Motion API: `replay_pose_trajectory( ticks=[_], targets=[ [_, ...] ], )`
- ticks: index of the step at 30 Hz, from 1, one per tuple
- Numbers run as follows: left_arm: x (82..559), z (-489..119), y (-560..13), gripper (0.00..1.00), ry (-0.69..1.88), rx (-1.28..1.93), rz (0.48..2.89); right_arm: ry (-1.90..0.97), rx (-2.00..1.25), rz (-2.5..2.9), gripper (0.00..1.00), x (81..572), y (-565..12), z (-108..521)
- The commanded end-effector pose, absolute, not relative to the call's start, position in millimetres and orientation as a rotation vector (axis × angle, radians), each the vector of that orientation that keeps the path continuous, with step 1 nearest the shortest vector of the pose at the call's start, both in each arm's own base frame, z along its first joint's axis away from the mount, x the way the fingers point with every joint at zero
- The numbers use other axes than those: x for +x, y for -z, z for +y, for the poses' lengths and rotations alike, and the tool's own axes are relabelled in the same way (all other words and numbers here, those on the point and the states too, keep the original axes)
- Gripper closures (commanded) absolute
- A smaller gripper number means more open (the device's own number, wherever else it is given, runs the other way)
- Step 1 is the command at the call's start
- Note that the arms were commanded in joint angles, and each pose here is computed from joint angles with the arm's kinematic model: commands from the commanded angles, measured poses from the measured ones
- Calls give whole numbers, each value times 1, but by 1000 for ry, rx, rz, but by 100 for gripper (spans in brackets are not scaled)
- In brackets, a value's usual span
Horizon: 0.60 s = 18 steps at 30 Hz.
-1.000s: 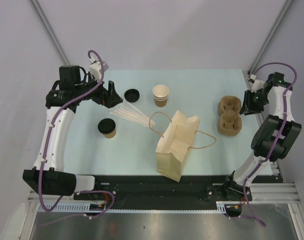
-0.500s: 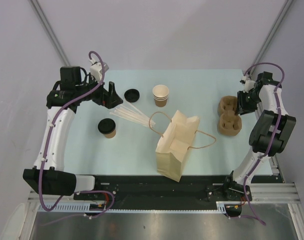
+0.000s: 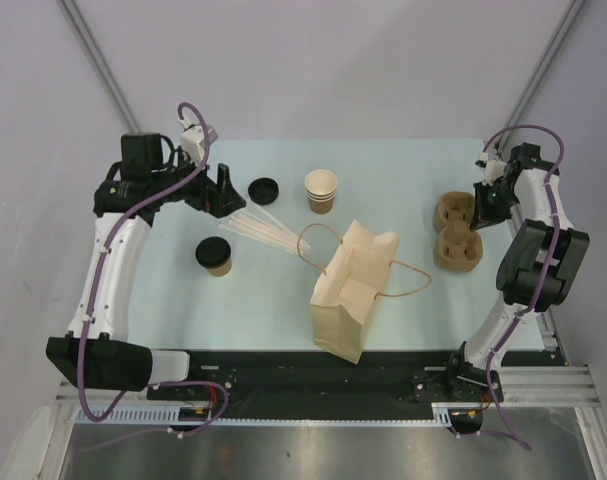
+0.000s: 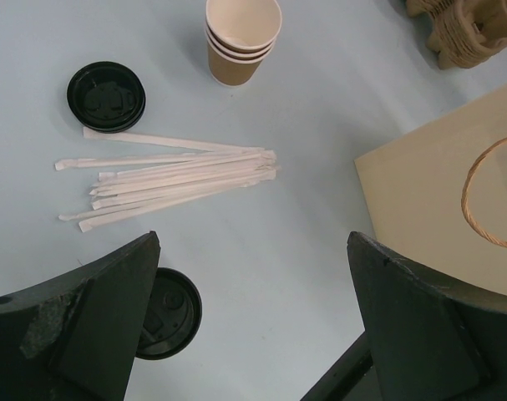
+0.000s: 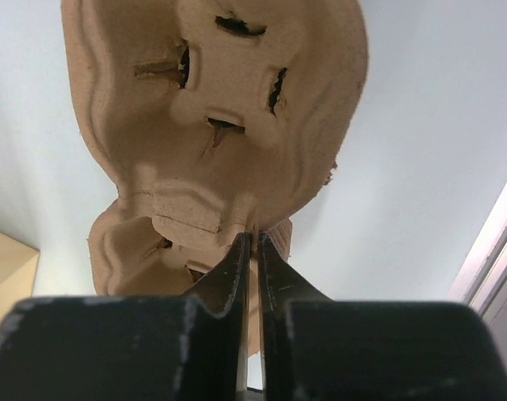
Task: Pack the takeout coffee
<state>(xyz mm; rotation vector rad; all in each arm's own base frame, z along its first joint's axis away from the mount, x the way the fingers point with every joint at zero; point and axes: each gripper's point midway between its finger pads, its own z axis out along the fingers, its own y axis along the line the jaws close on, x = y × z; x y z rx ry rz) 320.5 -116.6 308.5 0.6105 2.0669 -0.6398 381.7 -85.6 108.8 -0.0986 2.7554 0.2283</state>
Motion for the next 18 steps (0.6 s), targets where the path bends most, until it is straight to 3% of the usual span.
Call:
replay_pose_trajectory(
  ticks=[1,18],
  targets=[
    [324,-119,-311,0,638,621,2041,-265,-118,2747,100,384,-115,-80],
    [326,-120,-305,1,648,620,2056,-408,-117,2633,100,391,-178,-71]
  ],
)
